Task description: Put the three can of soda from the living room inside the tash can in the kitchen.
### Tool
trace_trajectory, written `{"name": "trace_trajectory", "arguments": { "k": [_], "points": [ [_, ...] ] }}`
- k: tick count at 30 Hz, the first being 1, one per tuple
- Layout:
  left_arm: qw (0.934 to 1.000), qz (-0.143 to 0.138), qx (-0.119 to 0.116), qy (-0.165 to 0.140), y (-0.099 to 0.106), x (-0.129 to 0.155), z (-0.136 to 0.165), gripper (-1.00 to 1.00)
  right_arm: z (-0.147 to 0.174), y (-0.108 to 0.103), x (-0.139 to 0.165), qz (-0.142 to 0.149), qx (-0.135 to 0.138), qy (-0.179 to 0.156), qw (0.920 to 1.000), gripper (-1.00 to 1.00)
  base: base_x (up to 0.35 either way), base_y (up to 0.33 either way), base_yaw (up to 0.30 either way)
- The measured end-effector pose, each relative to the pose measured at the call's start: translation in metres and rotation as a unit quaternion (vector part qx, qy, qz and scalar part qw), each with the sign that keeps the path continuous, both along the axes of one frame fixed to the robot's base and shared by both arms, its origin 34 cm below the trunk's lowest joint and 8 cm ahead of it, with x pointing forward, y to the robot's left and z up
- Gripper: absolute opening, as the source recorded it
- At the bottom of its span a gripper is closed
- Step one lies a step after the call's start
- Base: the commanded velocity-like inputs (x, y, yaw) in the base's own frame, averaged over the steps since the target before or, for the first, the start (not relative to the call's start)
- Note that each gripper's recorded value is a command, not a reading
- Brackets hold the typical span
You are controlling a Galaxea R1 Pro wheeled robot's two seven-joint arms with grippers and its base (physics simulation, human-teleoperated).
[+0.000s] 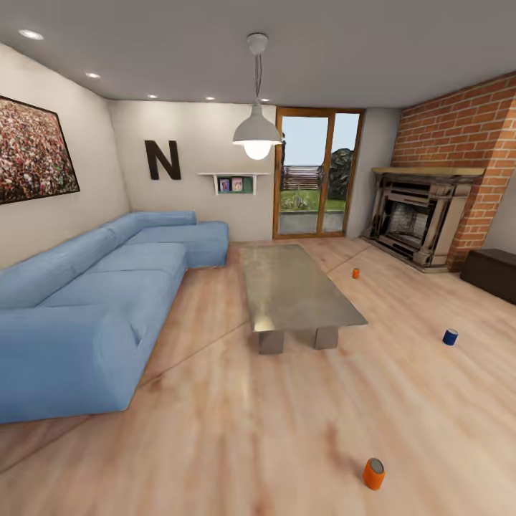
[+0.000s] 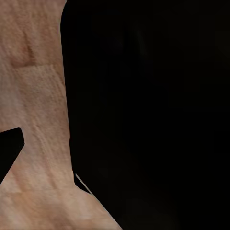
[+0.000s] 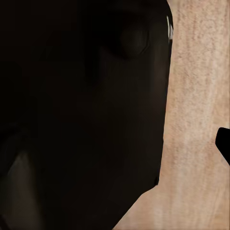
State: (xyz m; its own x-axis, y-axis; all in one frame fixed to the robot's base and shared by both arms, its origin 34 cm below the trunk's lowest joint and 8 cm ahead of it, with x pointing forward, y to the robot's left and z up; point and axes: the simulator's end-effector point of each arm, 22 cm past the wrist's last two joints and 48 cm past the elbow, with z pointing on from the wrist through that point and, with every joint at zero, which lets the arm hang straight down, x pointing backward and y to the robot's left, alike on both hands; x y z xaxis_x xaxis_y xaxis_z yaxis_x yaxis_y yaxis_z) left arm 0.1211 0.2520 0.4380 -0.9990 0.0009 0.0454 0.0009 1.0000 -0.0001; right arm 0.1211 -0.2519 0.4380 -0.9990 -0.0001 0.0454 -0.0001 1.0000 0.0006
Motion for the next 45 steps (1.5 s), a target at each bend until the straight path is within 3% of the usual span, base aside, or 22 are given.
{"name": "trace_trajectory", "arguments": {
  "k": [3,20,30,31,34,35,37,42,43,44,45],
  "points": [
    [0.9998,-0.004,0.002,0.02,0.004,-0.019,0.001,1.0,0.0,0.005,-0.005,0.002,0.009,0.009,0.9999,1.0,0.0,0.0,0.0],
    [0.9998,-0.004,0.002,0.02,0.004,-0.019,0.001,1.0,0.0,0.005,-0.005,0.003,0.009,0.01,0.9999,1.0,0.0,0.0,0.0],
    [0.9999,-0.002,0.005,-0.014,0.011,-0.001,0.0,1.0,0.0,-0.01,0.003,0.003,-0.002,-0.003,1.0,1.0,0.0,0.0,0.0],
    [0.9992,-0.002,0.005,-0.039,0.011,0.011,0.0,1.0,0.0,-0.01,0.006,0.003,-0.002,-0.009,1.0,1.0,0.0,0.0,0.0],
    [0.9989,-0.002,0.005,-0.046,0.011,0.016,0.0,1.0,0.0,-0.01,0.017,0.003,-0.002,-0.031,0.9995,1.0,0.0,0.0,0.0],
    [0.9982,-0.003,0.005,-0.059,0.01,0.033,0.0,1.0,0.0,-0.01,0.033,0.004,-0.002,-0.055,0.9985,1.0,0.0,0.0,0.0],
    [0.9974,-0.003,0.005,-0.072,0.011,0.05,0.0,1.0,0.001,-0.01,0.046,0.004,-0.002,-0.072,0.9974,1.0,0.0,0.0,0.0],
    [0.9928,-0.003,0.006,-0.119,0.012,0.125,0.006,1.0,0.005,-0.009,0.092,0.005,-0.001,-0.124,0.9923,1.0,0.0,0.0,0.0],
    [0.991,-0.003,0.006,-0.133,0.013,0.15,0.009,1.0,0.008,-0.009,0.11,0.005,-0.001,-0.143,0.9898,1.0,0.0,0.0,0.0],
    [0.9871,-0.003,0.006,-0.16,0.012,0.195,0.019,1.0,0.018,-0.007,0.152,0.008,0.0,-0.187,0.9823,1.0,0.0,0.0,0.0],
    [0.985,-0.003,0.006,-0.172,0.012,0.213,0.024,1.0,0.022,-0.007,0.167,0.008,0.0,-0.203,0.9791,1.0,0.0,0.0,0.0]
  ]
}}
